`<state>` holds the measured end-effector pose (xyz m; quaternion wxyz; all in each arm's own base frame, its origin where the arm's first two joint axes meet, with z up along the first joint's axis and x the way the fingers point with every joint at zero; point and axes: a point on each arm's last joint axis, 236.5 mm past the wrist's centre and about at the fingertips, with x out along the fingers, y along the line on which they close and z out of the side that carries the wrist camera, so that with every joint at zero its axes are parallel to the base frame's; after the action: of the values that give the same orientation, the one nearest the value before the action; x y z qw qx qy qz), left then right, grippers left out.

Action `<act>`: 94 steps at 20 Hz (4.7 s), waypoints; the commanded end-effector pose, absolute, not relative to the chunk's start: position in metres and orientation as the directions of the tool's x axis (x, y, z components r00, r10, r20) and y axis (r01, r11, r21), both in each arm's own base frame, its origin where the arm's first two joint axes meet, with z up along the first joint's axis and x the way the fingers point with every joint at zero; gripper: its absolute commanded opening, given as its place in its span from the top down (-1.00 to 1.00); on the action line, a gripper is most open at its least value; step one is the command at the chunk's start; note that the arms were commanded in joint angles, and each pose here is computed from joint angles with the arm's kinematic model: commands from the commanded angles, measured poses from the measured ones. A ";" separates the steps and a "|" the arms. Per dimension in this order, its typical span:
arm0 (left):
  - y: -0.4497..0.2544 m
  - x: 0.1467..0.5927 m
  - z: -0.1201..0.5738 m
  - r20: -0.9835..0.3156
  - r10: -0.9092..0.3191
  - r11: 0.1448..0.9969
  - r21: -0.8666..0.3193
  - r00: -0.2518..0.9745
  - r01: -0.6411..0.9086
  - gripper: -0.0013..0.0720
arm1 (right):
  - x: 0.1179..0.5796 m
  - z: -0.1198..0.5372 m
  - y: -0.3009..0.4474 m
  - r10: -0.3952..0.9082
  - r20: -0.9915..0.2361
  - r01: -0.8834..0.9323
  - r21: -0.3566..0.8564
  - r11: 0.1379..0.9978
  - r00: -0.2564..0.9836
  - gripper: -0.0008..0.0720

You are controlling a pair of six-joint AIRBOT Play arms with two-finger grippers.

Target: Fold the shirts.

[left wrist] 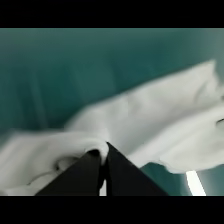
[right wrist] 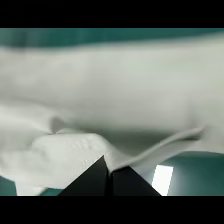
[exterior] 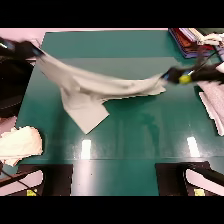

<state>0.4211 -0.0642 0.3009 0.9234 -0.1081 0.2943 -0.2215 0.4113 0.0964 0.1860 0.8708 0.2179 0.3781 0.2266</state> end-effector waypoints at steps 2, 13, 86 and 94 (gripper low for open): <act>-0.072 0.314 0.495 -0.072 -0.397 0.915 -0.104 0.915 0.389 0.89 | 0.343 0.396 0.059 0.425 -0.250 -0.353 0.284 0.891 0.870 0.94; -0.087 0.191 0.595 0.267 -0.349 0.933 0.013 0.898 0.359 0.90 | 0.263 0.490 0.003 0.126 -0.181 -0.106 0.115 0.988 0.975 0.95; -0.091 0.244 -0.030 -0.827 -0.504 0.828 -0.545 0.250 -0.130 0.89 | 0.214 -0.067 -0.016 0.466 -0.885 0.453 0.423 0.785 0.020 -0.26; -0.091 0.243 -0.030 -0.827 -0.506 0.828 -0.545 0.246 -0.131 0.89 | 0.245 -0.098 0.043 0.580 -0.811 0.435 0.553 0.710 0.084 0.17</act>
<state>0.2438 -0.0909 -0.0307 0.7441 -0.2651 0.6003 -0.1253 0.2265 0.0314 -0.0884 0.6100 0.3800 0.6933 0.0539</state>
